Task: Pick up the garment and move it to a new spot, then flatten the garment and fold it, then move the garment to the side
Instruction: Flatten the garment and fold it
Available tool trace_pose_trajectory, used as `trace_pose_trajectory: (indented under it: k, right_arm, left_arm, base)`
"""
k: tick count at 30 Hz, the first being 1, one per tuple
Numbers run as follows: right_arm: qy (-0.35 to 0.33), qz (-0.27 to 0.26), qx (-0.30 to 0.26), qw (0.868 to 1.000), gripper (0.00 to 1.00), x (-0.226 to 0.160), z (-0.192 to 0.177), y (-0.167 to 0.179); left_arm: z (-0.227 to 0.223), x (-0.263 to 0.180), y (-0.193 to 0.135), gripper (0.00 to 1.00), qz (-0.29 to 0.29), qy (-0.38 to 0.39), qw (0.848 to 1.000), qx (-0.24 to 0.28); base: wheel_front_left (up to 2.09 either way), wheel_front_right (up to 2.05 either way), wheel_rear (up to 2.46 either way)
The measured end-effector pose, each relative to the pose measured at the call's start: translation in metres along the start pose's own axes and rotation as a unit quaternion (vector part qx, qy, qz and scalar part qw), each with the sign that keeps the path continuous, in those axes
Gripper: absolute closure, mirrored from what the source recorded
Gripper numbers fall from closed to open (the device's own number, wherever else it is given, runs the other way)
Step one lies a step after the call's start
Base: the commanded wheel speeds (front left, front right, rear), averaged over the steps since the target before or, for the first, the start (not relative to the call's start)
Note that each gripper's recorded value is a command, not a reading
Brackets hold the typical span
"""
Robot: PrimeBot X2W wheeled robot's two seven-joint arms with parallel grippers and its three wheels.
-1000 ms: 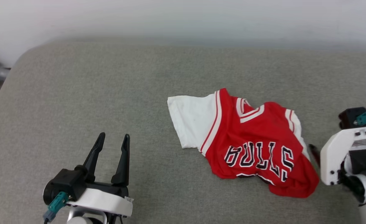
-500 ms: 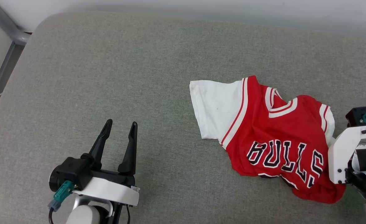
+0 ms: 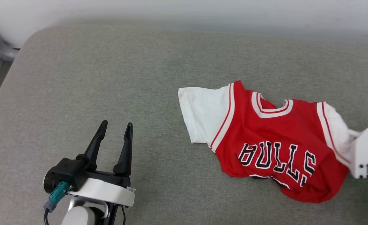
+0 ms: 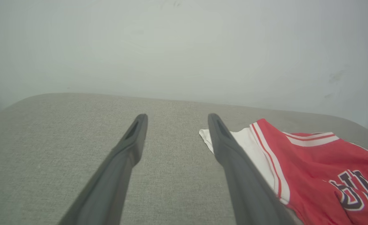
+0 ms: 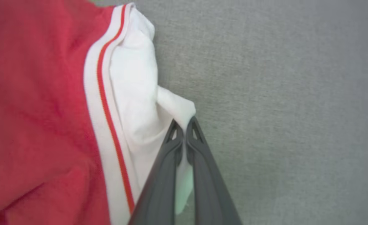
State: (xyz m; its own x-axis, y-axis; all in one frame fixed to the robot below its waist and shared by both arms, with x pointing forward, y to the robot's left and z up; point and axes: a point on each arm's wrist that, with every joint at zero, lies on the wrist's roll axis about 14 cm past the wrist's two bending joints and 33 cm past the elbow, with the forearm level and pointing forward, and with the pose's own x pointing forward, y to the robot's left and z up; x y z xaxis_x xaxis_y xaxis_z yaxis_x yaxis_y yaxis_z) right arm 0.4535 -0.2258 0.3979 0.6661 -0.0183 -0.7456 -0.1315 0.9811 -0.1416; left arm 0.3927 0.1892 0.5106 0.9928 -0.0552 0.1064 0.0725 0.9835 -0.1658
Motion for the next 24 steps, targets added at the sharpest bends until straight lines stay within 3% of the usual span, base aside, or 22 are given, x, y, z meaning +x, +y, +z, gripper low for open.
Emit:
trace_pose_trajectory:
  k: [5, 12, 13, 14, 15, 16, 24]
  right_arm:
    - [-0.042, -0.065, 0.026, 0.997, 1.00, -0.016, 0.013, -0.054]
    - [-0.042, -0.147, 0.073, 0.986, 1.00, -0.022, -0.011, -0.114]
    - [-0.037, -0.151, 0.077, 0.985, 0.90, -0.021, -0.016, -0.116]
    - [-0.030, -0.151, 0.080, 0.985, 0.21, -0.019, -0.022, -0.116]
    - [-0.028, -0.149, 0.088, 0.984, 0.21, -0.017, -0.027, -0.115]
    - [-0.029, -0.149, 0.098, 0.984, 0.00, -0.016, -0.030, -0.114]
    - [-0.118, -0.156, 0.098, 0.976, 0.00, -0.027, -0.001, -0.114]
  left_arm:
    - [0.000, 0.005, -0.008, 0.00, -0.013, -0.003, 1.000, -0.003]
    - [-0.007, 0.010, -0.012, 0.00, -0.022, 0.006, 1.000, -0.004]
    - [-0.008, 0.011, -0.013, 0.00, -0.023, 0.007, 1.000, -0.005]
    - [-0.009, 0.012, -0.013, 0.00, -0.023, 0.008, 1.000, -0.004]
    - [-0.010, 0.012, -0.013, 0.00, -0.024, 0.009, 1.000, -0.005]
    - [-0.010, 0.013, -0.014, 0.00, -0.025, 0.009, 1.000, -0.005]
    - [-0.004, 0.013, -0.018, 0.00, -0.032, 0.001, 0.999, -0.005]
  base:
    - [0.00, 0.00, 0.00]
    - [0.00, 0.00, 0.00]
    - [0.00, 0.00, 0.00]
    - [0.00, 0.00, 0.00]
    - [0.00, 0.00, 0.00]
    - [0.00, 0.00, 0.00]
    - [0.00, 0.00, 0.00]
